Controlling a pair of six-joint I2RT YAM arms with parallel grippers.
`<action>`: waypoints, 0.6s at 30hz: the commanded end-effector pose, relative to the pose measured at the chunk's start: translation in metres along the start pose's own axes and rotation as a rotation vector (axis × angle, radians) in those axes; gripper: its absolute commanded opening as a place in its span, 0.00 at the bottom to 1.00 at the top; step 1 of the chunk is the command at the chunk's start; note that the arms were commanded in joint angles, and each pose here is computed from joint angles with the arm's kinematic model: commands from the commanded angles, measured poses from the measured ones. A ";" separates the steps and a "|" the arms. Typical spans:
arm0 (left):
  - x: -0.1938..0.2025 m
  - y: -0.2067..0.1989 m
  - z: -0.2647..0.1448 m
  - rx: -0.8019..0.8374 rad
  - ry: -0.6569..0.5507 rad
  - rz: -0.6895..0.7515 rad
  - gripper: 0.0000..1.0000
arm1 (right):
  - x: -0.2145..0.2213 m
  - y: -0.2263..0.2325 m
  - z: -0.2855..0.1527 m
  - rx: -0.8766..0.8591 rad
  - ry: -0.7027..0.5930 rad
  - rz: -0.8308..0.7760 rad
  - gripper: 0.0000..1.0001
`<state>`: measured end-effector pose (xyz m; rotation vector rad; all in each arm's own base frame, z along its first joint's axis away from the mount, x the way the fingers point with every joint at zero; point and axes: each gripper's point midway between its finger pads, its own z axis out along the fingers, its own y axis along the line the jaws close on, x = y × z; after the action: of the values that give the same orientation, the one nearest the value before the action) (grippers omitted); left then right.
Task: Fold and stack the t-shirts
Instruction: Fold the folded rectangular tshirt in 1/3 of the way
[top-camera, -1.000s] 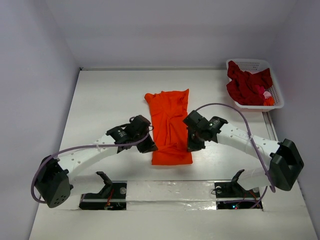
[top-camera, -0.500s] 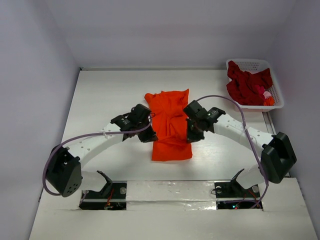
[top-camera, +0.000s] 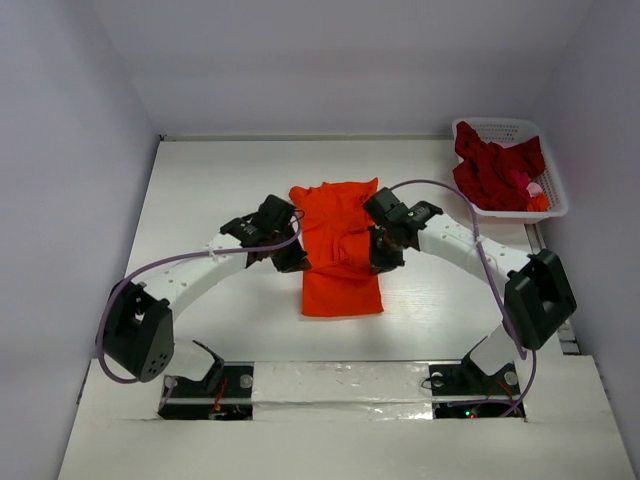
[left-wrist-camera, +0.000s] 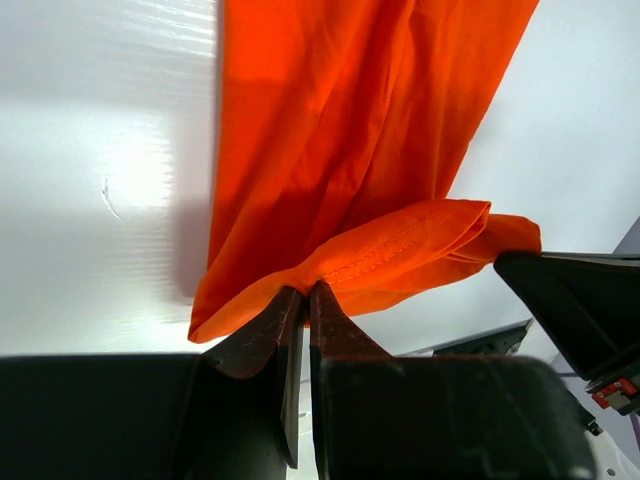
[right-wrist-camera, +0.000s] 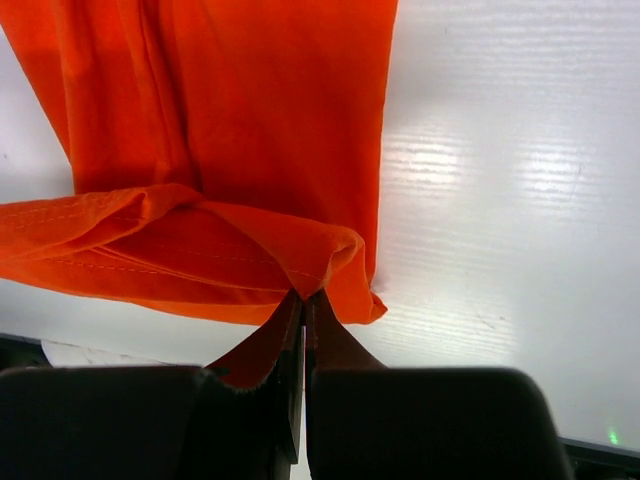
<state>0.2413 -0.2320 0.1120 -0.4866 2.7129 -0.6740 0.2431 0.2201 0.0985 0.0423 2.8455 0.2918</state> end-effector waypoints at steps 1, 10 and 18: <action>-0.014 -0.009 -0.004 0.026 -0.020 0.029 0.00 | -0.022 0.012 -0.008 -0.042 -0.047 -0.020 0.00; -0.025 -0.015 0.007 0.034 -0.016 0.037 0.00 | -0.040 0.007 -0.002 -0.024 -0.051 -0.011 0.00; -0.040 -0.019 0.012 0.033 -0.026 0.034 0.00 | -0.050 0.005 0.002 -0.017 -0.052 -0.018 0.00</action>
<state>0.2711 -0.2335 0.1058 -0.4675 2.7198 -0.6677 0.2779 0.2184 0.1005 0.0513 2.8323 0.2867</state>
